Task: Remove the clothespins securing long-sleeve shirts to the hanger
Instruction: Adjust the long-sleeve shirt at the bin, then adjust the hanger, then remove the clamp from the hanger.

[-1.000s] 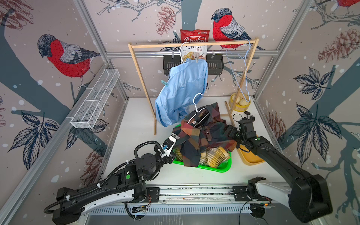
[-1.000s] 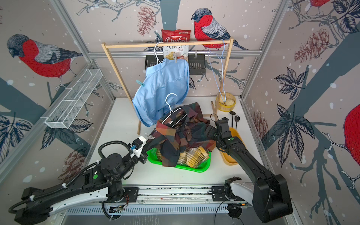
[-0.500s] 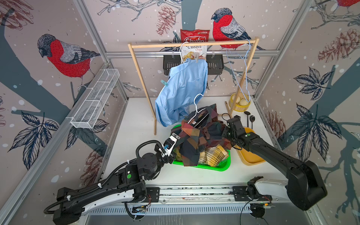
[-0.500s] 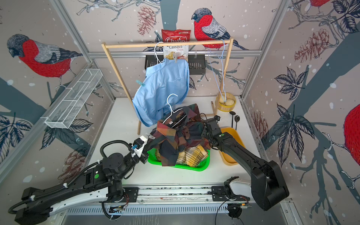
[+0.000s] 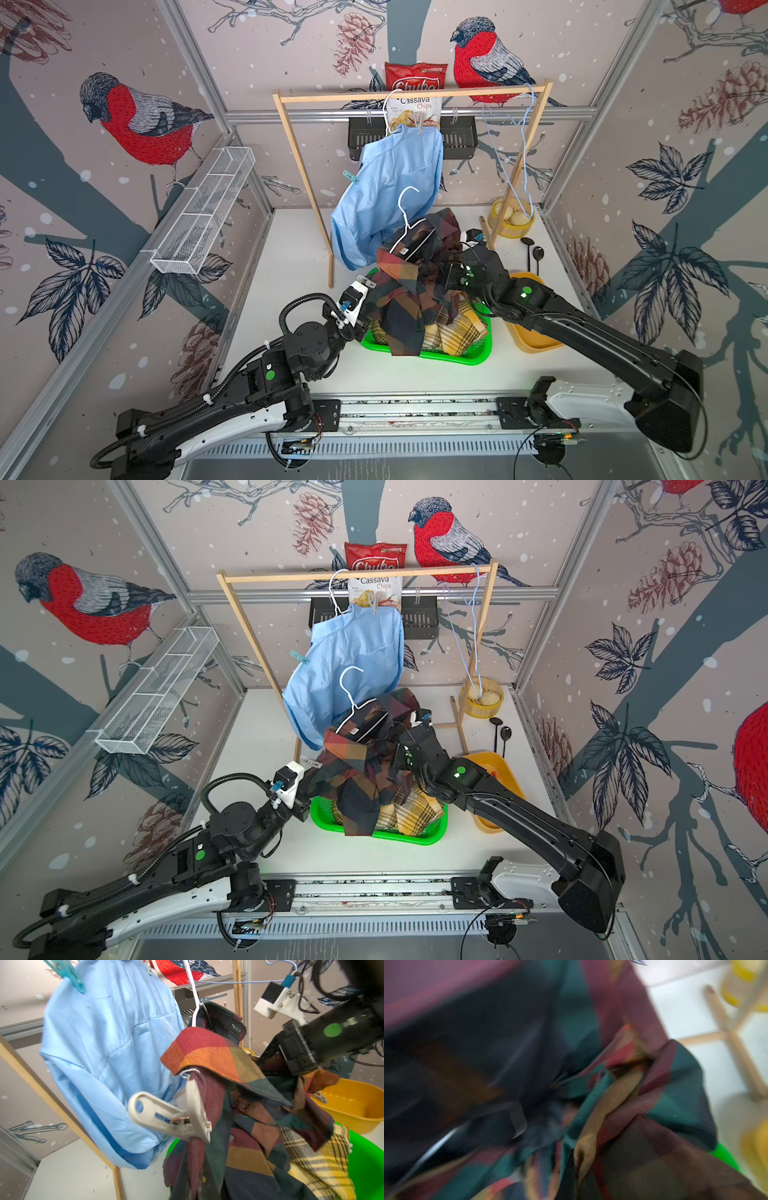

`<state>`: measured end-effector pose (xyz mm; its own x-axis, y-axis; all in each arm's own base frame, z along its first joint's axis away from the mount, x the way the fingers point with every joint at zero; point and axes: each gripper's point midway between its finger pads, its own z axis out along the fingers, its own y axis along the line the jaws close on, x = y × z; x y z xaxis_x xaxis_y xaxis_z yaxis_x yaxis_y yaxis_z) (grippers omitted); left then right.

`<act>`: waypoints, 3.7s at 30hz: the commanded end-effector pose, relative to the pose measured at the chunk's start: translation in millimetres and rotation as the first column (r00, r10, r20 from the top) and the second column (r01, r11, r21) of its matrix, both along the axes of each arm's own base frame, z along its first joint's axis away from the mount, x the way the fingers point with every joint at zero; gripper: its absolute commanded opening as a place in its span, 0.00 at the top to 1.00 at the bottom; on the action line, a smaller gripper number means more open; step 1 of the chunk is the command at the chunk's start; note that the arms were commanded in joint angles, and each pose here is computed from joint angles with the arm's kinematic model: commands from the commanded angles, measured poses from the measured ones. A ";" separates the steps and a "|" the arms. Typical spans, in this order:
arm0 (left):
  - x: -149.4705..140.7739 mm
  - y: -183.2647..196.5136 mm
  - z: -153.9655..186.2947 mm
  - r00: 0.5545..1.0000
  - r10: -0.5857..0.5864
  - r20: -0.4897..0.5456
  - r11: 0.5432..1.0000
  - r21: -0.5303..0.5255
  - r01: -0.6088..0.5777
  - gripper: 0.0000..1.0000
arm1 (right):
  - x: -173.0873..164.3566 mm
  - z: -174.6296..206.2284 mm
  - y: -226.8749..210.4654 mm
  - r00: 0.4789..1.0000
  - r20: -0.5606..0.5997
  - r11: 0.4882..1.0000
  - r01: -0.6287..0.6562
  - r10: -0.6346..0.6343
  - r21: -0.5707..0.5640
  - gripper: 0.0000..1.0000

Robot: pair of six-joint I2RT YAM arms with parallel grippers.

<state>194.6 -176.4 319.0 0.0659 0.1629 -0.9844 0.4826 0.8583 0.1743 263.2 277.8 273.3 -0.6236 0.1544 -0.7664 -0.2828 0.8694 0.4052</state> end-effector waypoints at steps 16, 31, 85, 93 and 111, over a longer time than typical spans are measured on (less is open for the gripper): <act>-20.7 -10.1 40.9 0.982 -0.157 0.102 0.983 -0.079 0.165 1.00 | -19.1 -91.4 -9.4 0.981 -0.180 0.987 0.093 -0.069 0.130 0.97; -8.2 -70.2 -16.7 0.965 -0.260 -0.034 0.959 0.106 0.262 1.00 | -10.0 -45.3 -90.7 0.985 -0.026 0.965 0.172 -0.170 0.198 0.10; -30.2 -70.8 -24.6 0.921 -0.359 -0.153 0.928 0.043 0.369 0.18 | 36.4 39.2 -30.0 0.968 0.251 0.998 -0.018 0.000 0.067 1.00; -27.3 -62.1 20.1 0.928 -0.365 -0.072 0.930 0.021 0.368 0.12 | 28.1 36.7 -32.8 0.967 0.255 0.996 -0.042 0.022 0.073 1.00; -10.7 -97.1 11.1 0.883 -0.440 -0.165 0.888 0.068 0.455 0.47 | 25.2 40.5 -35.9 0.965 0.262 0.996 -0.041 0.020 0.075 1.00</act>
